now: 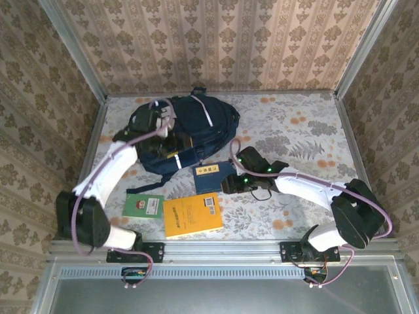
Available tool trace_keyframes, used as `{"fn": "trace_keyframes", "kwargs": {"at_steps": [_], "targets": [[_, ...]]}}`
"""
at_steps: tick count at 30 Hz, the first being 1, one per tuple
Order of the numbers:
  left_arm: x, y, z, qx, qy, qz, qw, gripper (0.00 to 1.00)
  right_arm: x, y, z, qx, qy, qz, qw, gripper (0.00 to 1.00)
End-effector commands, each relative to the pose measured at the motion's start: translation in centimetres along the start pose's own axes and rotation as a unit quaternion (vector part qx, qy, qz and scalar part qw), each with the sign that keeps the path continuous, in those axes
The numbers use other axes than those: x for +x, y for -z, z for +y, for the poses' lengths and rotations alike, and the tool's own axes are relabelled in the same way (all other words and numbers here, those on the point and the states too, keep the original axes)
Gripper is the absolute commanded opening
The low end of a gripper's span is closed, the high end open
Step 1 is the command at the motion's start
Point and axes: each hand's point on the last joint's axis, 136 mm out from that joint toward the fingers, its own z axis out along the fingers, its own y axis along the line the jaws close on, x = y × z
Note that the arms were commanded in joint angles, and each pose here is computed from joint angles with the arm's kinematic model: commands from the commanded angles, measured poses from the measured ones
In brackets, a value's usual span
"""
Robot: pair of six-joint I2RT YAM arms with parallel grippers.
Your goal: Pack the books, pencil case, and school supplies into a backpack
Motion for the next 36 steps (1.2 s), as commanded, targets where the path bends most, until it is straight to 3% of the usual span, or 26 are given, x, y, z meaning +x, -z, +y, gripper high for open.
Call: {"fn": "trace_keyframes", "kwargs": {"at_steps": [1, 5, 8, 14, 21, 27, 36], "targets": [[5.4, -0.7, 4.9, -0.069, 0.084, 0.039, 0.993, 0.76, 1.1, -1.0, 2.6, -0.016, 0.043, 0.046, 0.998, 0.47], [11.2, -0.2, 9.0, -0.125, 0.145, 0.064, 0.979, 0.78, 1.9, -3.3, 4.0, 0.008, 0.067, 0.08, 0.994, 0.32], [13.9, 0.4, 10.9, -0.156, 0.168, 0.08, 0.97, 0.79, 2.2, -4.3, 3.4, 0.039, 0.054, 0.09, 0.994, 0.28], [18.1, -1.2, 12.7, -0.146, 0.196, 0.124, 0.962, 0.79, 3.2, -4.4, 2.8, 0.04, 0.027, 0.096, 0.994, 0.33], [19.2, -1.7, 12.9, -0.162, 0.177, 0.14, 0.961, 0.78, 4.8, -4.8, 0.9, 0.047, -0.018, 0.105, 0.993, 0.41], [19.7, -2.7, 13.3, -0.177, 0.175, 0.156, 0.956, 0.76, 5.5, -6.0, 0.8, 0.003, -0.062, 0.117, 0.991, 0.43], [19.1, -5.5, 10.5, -0.149, 0.114, 0.186, 0.965, 0.73, 5.1, -6.4, 2.6, -0.066, -0.091, 0.122, 0.986, 0.42]]}}
